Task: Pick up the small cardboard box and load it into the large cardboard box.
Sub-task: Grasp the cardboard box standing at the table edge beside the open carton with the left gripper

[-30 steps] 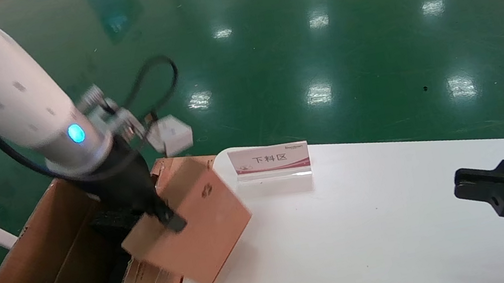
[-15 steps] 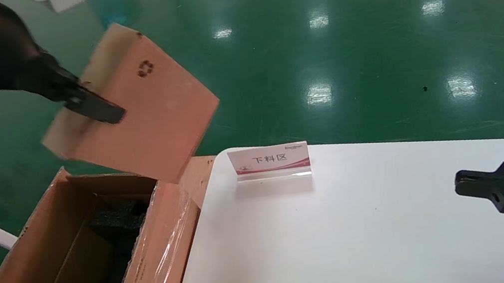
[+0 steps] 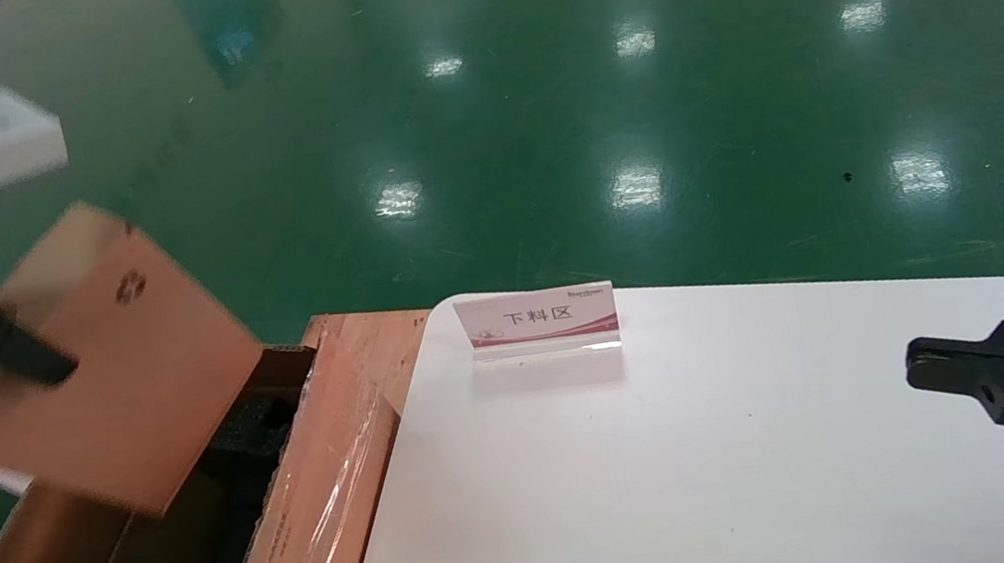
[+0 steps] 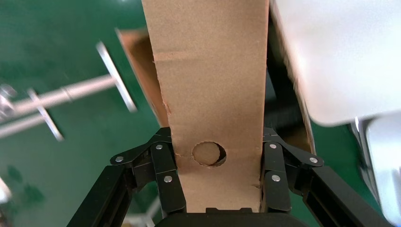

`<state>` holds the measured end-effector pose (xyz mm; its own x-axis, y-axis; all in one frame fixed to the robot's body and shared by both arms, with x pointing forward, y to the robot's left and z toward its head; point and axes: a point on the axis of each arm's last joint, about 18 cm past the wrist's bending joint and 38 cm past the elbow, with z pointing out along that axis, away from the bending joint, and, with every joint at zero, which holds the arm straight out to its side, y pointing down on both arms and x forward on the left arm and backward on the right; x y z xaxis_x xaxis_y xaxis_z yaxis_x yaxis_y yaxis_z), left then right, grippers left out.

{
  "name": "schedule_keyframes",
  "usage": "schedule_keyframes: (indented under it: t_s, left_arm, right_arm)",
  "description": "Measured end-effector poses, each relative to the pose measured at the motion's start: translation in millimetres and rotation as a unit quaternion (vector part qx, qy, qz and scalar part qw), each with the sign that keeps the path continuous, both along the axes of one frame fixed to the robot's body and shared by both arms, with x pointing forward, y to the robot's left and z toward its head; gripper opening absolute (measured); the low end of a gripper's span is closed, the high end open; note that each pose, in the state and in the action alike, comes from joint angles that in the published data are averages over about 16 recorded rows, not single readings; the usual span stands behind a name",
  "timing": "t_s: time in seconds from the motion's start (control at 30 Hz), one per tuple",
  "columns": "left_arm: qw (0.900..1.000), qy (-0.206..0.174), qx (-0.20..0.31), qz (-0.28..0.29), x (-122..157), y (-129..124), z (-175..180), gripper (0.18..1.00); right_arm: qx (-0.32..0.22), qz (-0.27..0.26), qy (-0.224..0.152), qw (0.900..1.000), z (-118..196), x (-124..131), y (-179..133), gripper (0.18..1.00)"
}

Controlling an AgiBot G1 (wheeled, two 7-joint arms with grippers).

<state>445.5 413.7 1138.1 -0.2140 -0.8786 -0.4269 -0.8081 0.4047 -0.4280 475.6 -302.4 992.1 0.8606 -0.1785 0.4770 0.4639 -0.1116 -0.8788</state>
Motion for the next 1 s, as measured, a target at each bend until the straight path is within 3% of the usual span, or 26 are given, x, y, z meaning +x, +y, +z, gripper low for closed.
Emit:
schedule_keyframes:
  t_s: [0.27,0.53,1.0]
  left_arm:
    - [0.9978,0.042,-0.030,0.043,-0.3,27.7,-38.2,0.384]
    - [0.9953,0.043,-0.048,0.072,5.0,50.0,-69.4,0.383]
    - [0.9913,0.030,-0.061,0.113,22.0,77.5,-118.2,0.382]
  right_arm:
    - [0.000,0.000,0.000,1.000,0.0,0.0,0.0,0.253]
    - [0.000,0.000,0.000,1.000,0.0,0.0,0.0,0.353]
    - [0.000,0.000,0.000,1.000,0.0,0.0,0.0,0.653]
